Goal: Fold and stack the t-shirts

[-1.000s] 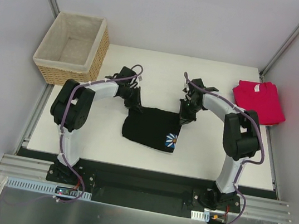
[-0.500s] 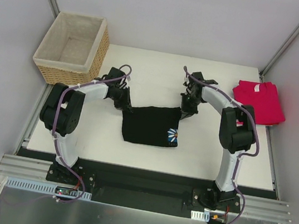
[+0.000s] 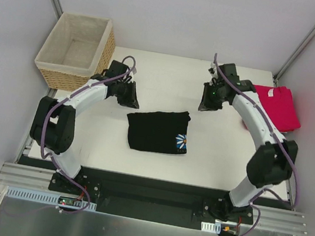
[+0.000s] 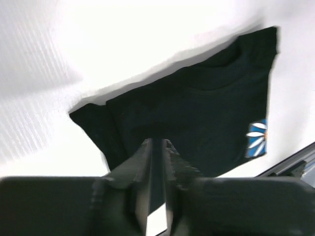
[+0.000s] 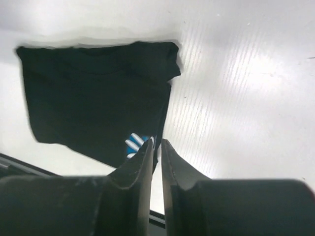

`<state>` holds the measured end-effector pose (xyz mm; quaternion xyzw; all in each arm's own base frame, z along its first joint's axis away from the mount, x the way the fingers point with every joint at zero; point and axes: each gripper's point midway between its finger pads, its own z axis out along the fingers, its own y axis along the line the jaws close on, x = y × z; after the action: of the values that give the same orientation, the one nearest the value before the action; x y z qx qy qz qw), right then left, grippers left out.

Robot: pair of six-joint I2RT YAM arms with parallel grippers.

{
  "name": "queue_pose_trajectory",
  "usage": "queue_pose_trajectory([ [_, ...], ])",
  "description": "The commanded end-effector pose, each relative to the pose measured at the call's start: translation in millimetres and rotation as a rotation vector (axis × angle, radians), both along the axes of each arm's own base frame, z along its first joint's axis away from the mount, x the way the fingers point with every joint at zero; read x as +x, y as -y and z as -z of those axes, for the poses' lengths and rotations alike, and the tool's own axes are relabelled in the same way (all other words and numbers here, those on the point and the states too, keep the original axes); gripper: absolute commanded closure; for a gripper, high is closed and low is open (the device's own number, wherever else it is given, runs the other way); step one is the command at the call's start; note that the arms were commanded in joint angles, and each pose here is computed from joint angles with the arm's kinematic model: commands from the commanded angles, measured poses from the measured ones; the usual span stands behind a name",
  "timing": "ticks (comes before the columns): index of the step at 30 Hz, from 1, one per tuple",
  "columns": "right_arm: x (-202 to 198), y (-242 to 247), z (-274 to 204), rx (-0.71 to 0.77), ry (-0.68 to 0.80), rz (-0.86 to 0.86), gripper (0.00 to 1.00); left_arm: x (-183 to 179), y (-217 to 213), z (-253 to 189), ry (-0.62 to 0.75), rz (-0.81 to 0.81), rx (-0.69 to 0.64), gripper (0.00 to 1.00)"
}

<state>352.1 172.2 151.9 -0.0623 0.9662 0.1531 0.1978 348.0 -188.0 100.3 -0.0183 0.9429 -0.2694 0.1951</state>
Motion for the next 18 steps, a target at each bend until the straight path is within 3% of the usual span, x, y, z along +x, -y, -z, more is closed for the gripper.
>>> queue_pose_trajectory([
  [1, -20.8, 27.9, -47.4, -0.045, 0.085, 0.066, 0.79, 0.6, -7.2, -43.5, 0.098, 0.012, 0.006, 0.81],
  [4, -20.4, 67.1, -47.0, -0.104, 0.09, 0.173, 0.73, -4.7, -8.5, -53.6, 0.119, 0.014, 0.0, 0.73],
  [9, -18.1, 142.0, -28.1, -0.06, 0.042, 0.377, 0.73, -17.2, -13.1, -72.2, 0.166, 0.004, -0.011, 0.73],
  [18, -15.6, 235.0, -12.2, -0.229, 0.0, 0.543, 0.75, -41.0, -10.5, -69.5, 0.13, 0.006, -0.06, 0.74],
])
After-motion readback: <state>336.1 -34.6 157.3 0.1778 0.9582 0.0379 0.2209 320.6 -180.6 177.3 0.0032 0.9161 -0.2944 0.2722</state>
